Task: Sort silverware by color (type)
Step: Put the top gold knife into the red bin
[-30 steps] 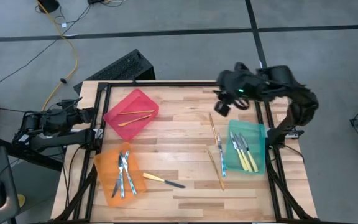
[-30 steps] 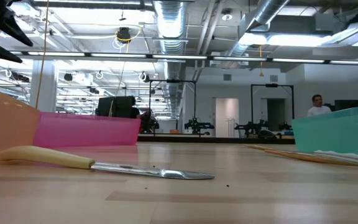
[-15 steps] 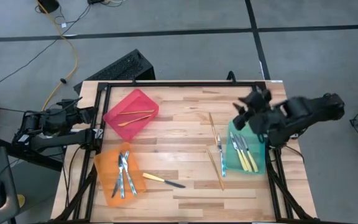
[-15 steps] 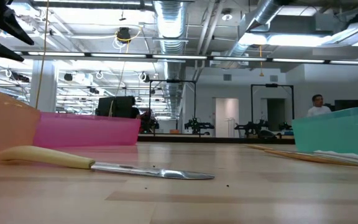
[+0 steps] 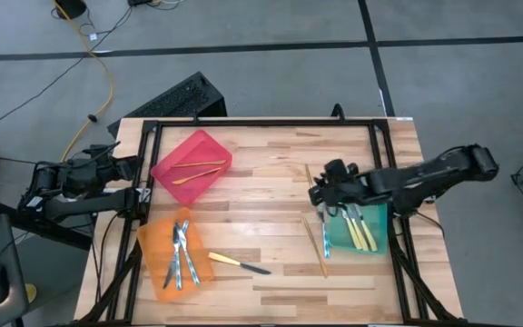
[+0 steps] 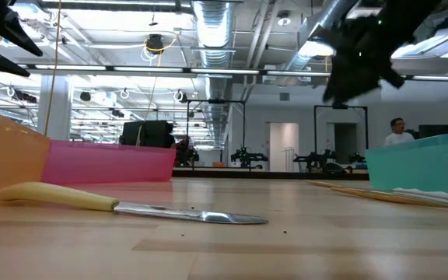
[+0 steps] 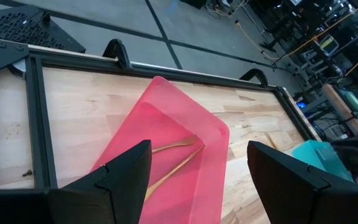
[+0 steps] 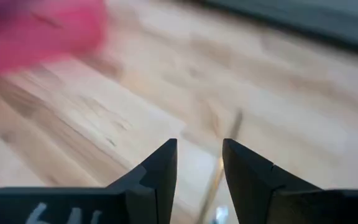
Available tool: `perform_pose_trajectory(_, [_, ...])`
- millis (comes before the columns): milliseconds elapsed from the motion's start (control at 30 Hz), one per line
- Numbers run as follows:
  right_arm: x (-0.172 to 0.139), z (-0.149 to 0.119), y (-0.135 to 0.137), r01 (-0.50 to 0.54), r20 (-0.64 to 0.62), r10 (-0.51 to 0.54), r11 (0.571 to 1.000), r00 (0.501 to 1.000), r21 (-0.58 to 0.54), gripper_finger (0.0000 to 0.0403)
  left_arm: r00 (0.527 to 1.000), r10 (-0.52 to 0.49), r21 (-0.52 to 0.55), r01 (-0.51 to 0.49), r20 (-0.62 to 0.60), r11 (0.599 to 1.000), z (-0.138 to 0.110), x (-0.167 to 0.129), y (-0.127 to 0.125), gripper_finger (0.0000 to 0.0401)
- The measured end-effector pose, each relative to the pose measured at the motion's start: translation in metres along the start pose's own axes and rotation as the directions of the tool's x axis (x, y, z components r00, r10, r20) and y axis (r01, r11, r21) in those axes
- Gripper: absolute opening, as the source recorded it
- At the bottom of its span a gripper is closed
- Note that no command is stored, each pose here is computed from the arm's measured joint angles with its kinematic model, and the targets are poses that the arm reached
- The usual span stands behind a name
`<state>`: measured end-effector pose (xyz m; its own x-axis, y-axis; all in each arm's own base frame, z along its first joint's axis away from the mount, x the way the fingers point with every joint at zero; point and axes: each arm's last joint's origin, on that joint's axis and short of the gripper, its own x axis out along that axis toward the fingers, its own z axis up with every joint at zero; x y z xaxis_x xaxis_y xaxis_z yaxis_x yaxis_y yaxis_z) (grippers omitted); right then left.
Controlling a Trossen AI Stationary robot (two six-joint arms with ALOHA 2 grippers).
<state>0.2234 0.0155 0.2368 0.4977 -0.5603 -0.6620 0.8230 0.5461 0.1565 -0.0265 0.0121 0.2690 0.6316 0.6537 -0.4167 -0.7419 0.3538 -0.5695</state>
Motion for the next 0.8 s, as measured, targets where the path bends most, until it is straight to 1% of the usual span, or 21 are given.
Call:
perform_pose_trajectory(133, [0.029, -0.003, 0.000, 0.040, -0.156, -0.035, 0.999, 0.987, 0.029, 0.0141, 1.000, 0.003, 0.001, -0.003, 0.005, 1.000, 0.000, 0.000, 0.000, 0.0247])
perform_pose_trajectory(233, [0.047, -0.002, -0.002, 0.050, -0.240, -0.034, 0.997, 0.970, 0.061, 0.0141, 1.000, 0.004, 0.001, -0.004, 0.006, 1.000, 0.000, 0.000, 0.000, 0.0247])
perform_pose_trajectory(400, [0.065, 0.003, -0.004, 0.113, -0.293, -0.091, 0.992, 0.952, 0.059, 0.0141, 1.000, 0.005, -0.002, -0.005, 0.007, 1.000, 0.000, 0.000, 0.000, 0.0247])
perform_pose_trajectory(500, [0.072, 0.012, 0.000, 0.113, -0.299, -0.099, 0.993, 0.949, 0.029, 0.0141, 1.000, 0.006, -0.003, -0.006, 0.009, 1.000, 0.000, 0.000, 0.000, 0.0247])
perform_pose_trajectory(633, [0.084, 0.022, 0.008, 0.104, -0.343, -0.109, 0.994, 0.933, -0.032, 0.0141, 1.000, 0.006, -0.003, -0.006, 0.009, 1.000, 0.000, 0.000, 0.000, 0.0247])
perform_pose_trajectory(800, [0.103, 0.032, 0.011, 0.188, -0.421, -0.222, 0.975, 0.880, -0.122, 0.0141, 1.000, 0.013, -0.004, -0.013, 0.019, 1.000, 0.001, 0.000, 0.000, 0.0247])
